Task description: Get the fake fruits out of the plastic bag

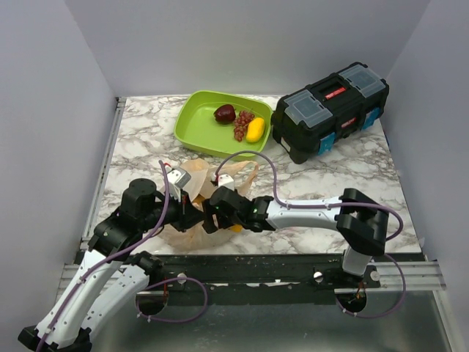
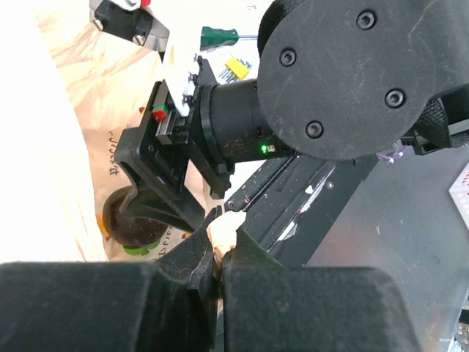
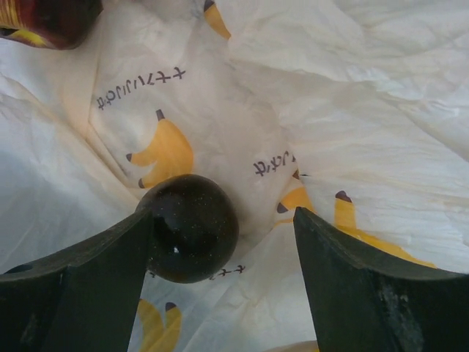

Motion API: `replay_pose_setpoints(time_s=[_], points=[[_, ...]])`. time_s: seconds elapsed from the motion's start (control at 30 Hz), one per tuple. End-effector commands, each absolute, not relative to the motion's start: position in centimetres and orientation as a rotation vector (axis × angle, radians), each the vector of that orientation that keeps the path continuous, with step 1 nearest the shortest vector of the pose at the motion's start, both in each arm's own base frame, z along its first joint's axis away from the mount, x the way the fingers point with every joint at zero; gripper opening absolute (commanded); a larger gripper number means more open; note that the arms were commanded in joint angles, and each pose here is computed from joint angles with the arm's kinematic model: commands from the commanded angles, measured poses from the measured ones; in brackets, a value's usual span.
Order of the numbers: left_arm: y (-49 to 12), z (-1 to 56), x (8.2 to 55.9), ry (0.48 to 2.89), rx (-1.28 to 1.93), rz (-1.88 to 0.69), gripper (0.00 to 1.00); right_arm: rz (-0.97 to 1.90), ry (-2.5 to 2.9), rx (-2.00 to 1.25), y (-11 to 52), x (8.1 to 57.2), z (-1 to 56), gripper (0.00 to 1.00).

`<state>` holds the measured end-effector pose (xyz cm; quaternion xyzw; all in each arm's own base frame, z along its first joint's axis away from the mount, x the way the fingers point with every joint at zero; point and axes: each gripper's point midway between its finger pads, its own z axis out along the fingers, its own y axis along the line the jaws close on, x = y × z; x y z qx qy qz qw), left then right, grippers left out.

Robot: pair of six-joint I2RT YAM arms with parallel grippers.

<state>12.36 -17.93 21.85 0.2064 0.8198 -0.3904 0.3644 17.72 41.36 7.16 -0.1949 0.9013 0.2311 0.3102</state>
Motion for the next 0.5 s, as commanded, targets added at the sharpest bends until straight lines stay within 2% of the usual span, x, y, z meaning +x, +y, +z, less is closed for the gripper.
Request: replay_pose_setpoints(time_s=[0.0, 0.2, 0.37, 0.47], points=[[-17.9, 21.7, 12.5, 2.112, 0.524, -0.995, 0.0, 0.556, 2.446, -0.644, 41.4, 15.7, 3.7, 0.8], [-17.9, 21.6, 12.5, 2.12, 0.527, -0.996, 0.0, 0.536, 2.416, -0.753, 43.4, 15.3, 2.4, 0.83], [-17.8, 21.8, 12.5, 2.107, 0.516, -0.988, 0.0, 0.478, 2.422, -0.759, 43.0, 15.7, 1.2, 0.73], [-17.8, 21.8, 12.5, 2.107, 0.516, -0.986, 0.0, 0.459, 2.417, -0.74, 42.6, 16.0, 1.3, 0.71]])
